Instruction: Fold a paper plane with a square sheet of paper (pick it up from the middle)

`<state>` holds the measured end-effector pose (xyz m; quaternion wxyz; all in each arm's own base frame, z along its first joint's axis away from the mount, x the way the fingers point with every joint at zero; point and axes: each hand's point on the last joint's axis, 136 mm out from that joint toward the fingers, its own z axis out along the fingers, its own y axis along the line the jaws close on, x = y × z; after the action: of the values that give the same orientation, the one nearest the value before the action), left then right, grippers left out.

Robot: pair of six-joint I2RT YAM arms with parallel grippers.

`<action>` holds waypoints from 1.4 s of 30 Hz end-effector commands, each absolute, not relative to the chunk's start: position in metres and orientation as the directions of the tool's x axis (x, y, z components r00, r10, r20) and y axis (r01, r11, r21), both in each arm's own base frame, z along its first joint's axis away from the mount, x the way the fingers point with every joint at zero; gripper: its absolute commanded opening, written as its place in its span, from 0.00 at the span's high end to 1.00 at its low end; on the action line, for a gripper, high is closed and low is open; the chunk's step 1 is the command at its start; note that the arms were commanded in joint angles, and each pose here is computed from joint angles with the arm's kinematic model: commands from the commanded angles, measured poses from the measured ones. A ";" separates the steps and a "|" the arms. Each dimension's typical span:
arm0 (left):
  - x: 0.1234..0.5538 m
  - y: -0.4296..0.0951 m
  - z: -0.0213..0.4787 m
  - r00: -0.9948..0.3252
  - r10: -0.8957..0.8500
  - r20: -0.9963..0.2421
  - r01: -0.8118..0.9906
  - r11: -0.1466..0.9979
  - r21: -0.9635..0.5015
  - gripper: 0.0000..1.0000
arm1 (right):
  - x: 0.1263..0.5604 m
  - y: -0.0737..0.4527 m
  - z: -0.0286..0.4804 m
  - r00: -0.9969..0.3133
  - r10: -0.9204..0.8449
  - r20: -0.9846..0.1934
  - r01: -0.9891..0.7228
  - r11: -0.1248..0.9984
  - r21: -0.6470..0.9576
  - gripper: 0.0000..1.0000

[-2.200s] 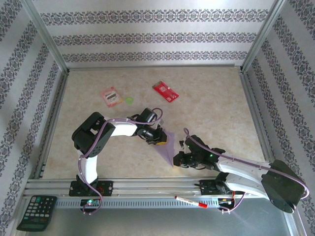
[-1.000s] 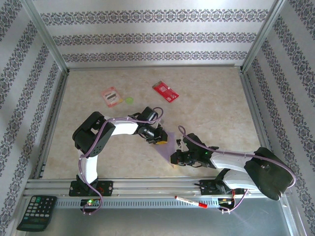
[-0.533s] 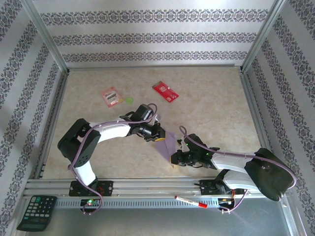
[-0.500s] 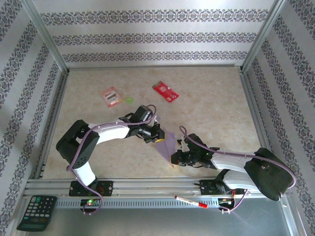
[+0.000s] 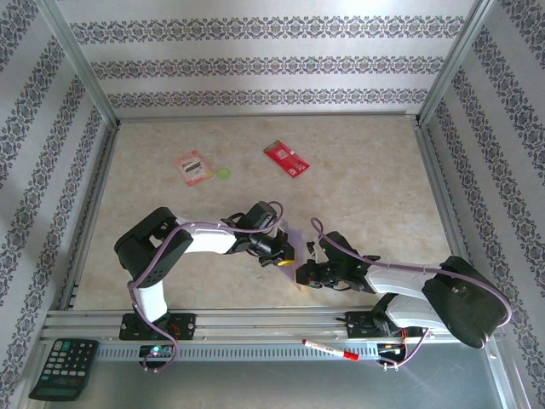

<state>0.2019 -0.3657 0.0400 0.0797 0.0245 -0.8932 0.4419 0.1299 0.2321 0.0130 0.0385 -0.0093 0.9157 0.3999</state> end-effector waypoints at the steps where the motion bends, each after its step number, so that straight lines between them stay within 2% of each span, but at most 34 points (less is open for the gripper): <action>1: 0.194 -0.370 0.036 -0.981 0.030 0.191 -0.138 0.590 -0.796 1.00 | 0.108 0.200 -0.021 -0.998 0.052 0.032 0.060 0.780 0.623 1.00; 15: 0.179 -0.375 0.026 -0.974 0.063 0.218 -0.135 0.611 -0.780 1.00 | 0.110 0.201 -0.020 -0.999 0.044 0.031 0.054 0.782 0.621 1.00; 27: 0.187 -0.371 0.010 -0.979 0.046 0.201 -0.121 0.661 -0.741 1.00 | 0.100 0.192 -0.027 -0.995 0.056 0.079 0.092 0.802 0.591 1.00; 42: 0.211 -0.363 0.015 -0.995 0.080 0.060 0.016 0.719 -0.695 0.99 | 0.095 0.189 -0.030 -0.992 0.062 0.111 0.115 0.812 0.573 1.00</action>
<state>0.1942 -0.3701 0.0220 0.0813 -0.0113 -0.9125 0.4008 0.1297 0.2294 0.0118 0.0313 -0.0023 0.9170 0.3976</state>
